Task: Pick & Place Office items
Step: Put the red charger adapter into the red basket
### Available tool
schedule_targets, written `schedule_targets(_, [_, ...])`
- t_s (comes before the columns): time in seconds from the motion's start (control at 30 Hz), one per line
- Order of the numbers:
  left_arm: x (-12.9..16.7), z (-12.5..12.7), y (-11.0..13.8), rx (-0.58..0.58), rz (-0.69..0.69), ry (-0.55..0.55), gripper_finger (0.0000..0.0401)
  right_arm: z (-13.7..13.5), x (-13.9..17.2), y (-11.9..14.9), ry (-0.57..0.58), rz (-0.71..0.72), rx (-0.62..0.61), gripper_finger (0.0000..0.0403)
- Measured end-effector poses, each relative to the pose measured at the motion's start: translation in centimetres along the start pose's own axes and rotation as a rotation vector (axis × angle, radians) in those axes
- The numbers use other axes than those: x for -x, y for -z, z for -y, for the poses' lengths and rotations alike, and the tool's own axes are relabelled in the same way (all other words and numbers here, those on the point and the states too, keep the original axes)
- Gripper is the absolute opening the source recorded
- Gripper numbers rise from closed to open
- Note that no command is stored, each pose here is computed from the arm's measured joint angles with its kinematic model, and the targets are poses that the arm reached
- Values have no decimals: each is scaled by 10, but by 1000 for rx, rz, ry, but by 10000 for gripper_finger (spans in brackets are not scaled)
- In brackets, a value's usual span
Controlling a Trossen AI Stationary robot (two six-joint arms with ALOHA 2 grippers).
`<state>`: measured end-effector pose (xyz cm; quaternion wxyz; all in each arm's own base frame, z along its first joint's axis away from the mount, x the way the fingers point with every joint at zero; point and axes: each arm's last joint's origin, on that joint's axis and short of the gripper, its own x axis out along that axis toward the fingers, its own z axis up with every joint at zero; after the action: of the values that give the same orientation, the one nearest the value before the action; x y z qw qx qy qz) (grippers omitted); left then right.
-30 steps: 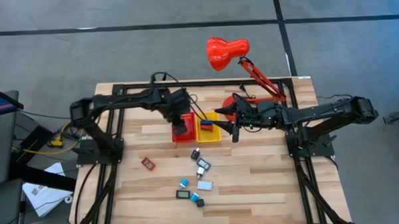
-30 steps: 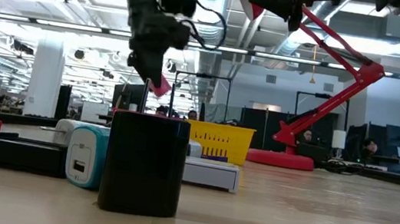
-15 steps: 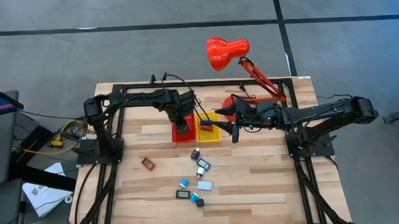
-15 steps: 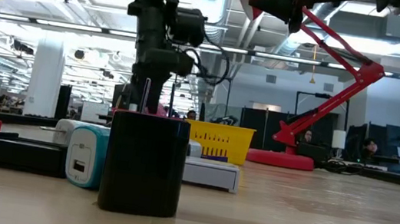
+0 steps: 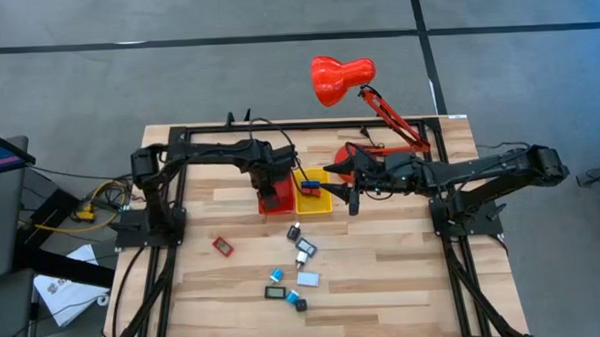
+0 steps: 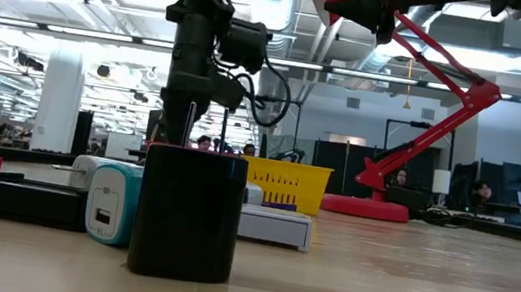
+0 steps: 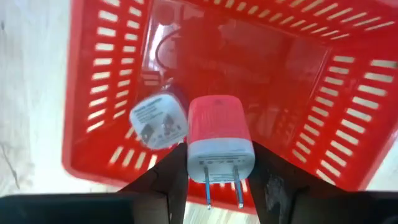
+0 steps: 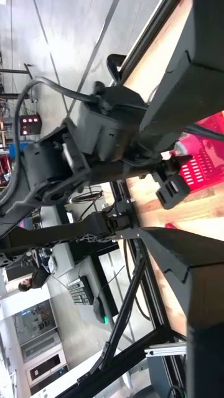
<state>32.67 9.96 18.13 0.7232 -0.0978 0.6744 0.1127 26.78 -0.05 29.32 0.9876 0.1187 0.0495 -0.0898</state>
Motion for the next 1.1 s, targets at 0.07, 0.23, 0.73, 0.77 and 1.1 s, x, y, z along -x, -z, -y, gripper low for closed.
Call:
schedule_targets(0.07, [-3,4,0,-13,-6,1,130,0,0,0,0,-1,0,249])
schedule_targets(0.23, [-6,14,-1,-42,-7,3,130,0,0,1,3,-10,1,249])
schedule_targets(0.73, [-15,16,-3,-48,-32,-30,130,0,0,2,5,-19,1,249])
schedule_targets(0.77, [-17,16,-3,-49,-38,-30,130,0,0,2,5,-20,1,249])
schedule_targets(1.1, [-20,15,-4,-29,-47,-30,163,1,0,3,7,-28,3,249])
